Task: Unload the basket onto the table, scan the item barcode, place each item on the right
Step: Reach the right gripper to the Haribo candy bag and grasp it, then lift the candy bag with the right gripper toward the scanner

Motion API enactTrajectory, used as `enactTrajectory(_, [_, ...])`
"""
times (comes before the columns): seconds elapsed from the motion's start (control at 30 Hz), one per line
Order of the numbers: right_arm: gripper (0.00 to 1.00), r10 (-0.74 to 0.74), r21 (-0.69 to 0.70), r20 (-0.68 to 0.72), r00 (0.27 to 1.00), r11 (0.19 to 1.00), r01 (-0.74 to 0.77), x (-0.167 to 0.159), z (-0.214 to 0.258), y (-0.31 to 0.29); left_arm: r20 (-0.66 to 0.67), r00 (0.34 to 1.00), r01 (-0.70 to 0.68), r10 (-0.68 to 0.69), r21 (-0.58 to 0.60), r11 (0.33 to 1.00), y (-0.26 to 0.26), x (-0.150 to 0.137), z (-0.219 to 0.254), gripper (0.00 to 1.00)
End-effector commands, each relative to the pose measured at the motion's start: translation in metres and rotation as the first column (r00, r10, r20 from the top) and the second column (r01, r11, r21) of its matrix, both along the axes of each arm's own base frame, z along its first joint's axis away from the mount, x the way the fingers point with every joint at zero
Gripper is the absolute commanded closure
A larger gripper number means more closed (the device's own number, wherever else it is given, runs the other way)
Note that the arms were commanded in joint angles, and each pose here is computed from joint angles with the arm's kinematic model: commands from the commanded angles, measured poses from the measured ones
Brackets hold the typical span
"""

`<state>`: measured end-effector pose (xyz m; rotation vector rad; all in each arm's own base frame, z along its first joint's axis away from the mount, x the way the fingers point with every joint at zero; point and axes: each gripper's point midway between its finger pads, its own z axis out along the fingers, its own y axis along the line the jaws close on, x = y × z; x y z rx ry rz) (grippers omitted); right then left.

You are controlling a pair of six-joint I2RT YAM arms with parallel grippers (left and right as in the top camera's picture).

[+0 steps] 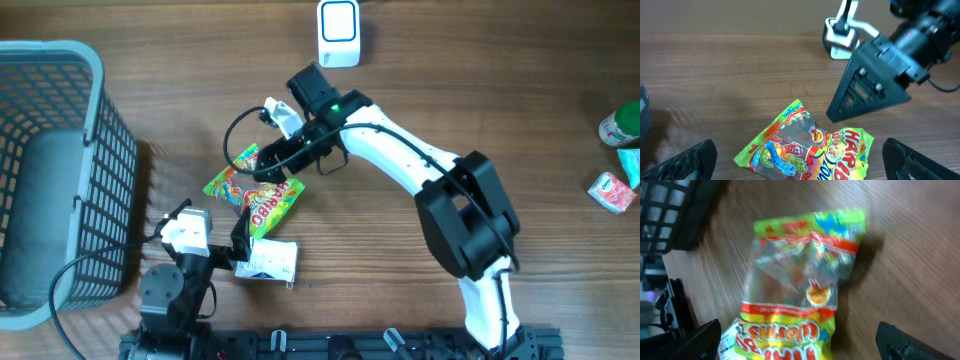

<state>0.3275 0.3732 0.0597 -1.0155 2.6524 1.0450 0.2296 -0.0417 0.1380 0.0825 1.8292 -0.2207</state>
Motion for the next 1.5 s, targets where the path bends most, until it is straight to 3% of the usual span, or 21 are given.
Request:
enactTrajectory(0.0, [0.0,-0.109,-0.079,-0.18,0.978,0.992,0.096,-0.011,-0.035,-0.008,0.002,1.0,0.009,-0.009,-0.012,1.0,-0.002,0.0,0.0,0.0])
enactTrajectory(0.07, [0.0,-0.126,-0.1,-0.225,0.966,0.989,0.106,-0.016,-0.046,-0.01,0.002,1.0,0.009,-0.009,-0.012,1.0,-0.002,0.0,0.0,0.0])
enactTrajectory(0.1, [0.07,-0.092,-0.056,-0.3,0.949,0.995,0.079,-0.028,-0.045,-0.004,0.002,1.0,0.009,-0.009,-0.012,1.0,-0.002,0.0,0.0,0.0])
enactTrajectory(0.17, [0.72,-0.06,-0.006,-0.366,0.929,0.998,0.063,-0.038,-0.038,0.001,0.002,1.0,0.009,-0.009,-0.012,1.0,-0.002,0.0,0.0,0.0])
enactTrajectory(0.2, [0.96,-0.051,0.011,-0.388,0.92,0.998,0.06,-0.041,-0.034,0.002,0.002,1.0,0.009,-0.009,-0.012,1.0,-0.002,0.0,0.0,0.0])
enactTrajectory(0.3, [0.96,-0.045,0.034,-0.439,0.898,0.997,0.067,-0.044,-0.026,-0.001,0.002,1.0,0.009,-0.009,-0.012,1.0,-0.002,0.0,0.0,0.0])
enactTrajectory(0.4, [0.96,-0.129,0.008,-0.465,0.876,0.989,0.15,-0.019,-0.023,-0.037,0.002,1.0,0.009,-0.009,-0.012,1.0,-0.002,0.0,0.0,0.0])
enactTrajectory(0.47, [0.95,-0.298,-0.113,-0.448,0.843,0.954,0.278,0.015,-0.033,-0.095,0.002,1.0,0.009,-0.009,-0.012,1.0,-0.002,0.0,0.0,0.0])
enactTrajectory(0.57, [0.95,-0.524,-0.379,-0.325,0.787,0.835,0.399,0.042,-0.062,-0.193,0.002,1.0,0.009,-0.009,-0.012,1.0,-0.002,0.0,0.0,0.0])
enactTrajectory(0.63, [0.95,-0.486,-0.389,-0.284,0.827,0.846,0.364,0.044,-0.06,-0.224,0.002,1.0,0.009,-0.009,-0.012,1.0,-0.002,0.0,0.0,0.0])
enactTrajectory(0.67, [0.71,-0.481,-0.379,-0.272,0.833,0.849,0.367,0.047,-0.053,-0.229,0.002,1.0,0.009,-0.009,-0.012,1.0,-0.002,0.0,0.0,0.0])
enactTrajectory(0.7, [0.56,-0.487,-0.37,-0.254,0.836,0.847,0.381,0.051,-0.043,-0.232,0.002,1.0,0.009,-0.009,-0.012,1.0,-0.002,0.0,0.0,0.0])
enactTrajectory(0.73, [0.2,-0.487,-0.352,-0.227,0.843,0.848,0.396,0.056,-0.03,-0.232,0.002,1.0,0.009,-0.009,-0.012,1.0,-0.002,0.0,0.0,0.0])
enactTrajectory(0.77, [0.02,-0.494,-0.35,-0.168,0.853,0.839,0.417,0.06,-0.012,-0.236,0.002,1.0,0.009,-0.009,-0.012,1.0,-0.002,0.0,0.0,0.0])
enactTrajectory(0.83, [0.0,-0.524,-0.382,-0.022,0.851,0.792,0.477,0.064,0.027,-0.244,0.002,1.0,0.009,-0.009,-0.012,1.0,-0.002,0.0,0.0,0.0])
enactTrajectory(0.93, [0.0,-0.458,-0.399,0.142,0.877,0.785,0.474,0.064,0.052,-0.223,0.002,1.0,0.009,-0.009,-0.012,1.0,-0.002,0.0,0.0,0.0])
enactTrajectory(1.1, [0.0,-0.307,-0.478,0.298,0.904,0.771,0.42,0.06,0.012,-0.173,0.002,1.0,0.009,-0.009,-0.012,1.0,-0.002,0.0,0.0,0.0])
enactTrajectory(1.23, [0.0,-0.255,-0.557,0.447,0.857,0.67,0.49,0.077,-0.021,-0.17,0.002,1.0,0.009,-0.009,-0.012,1.0,-0.002,0.0,0.0,0.0])
enactTrajectory(1.47, [0.0,-0.25,-0.591,0.307,0.918,0.706,0.39,0.051,-0.06,-0.155,0.002,1.0,0.009,-0.009,-0.012,1.0,-0.002,0.0,0.0,0.0])
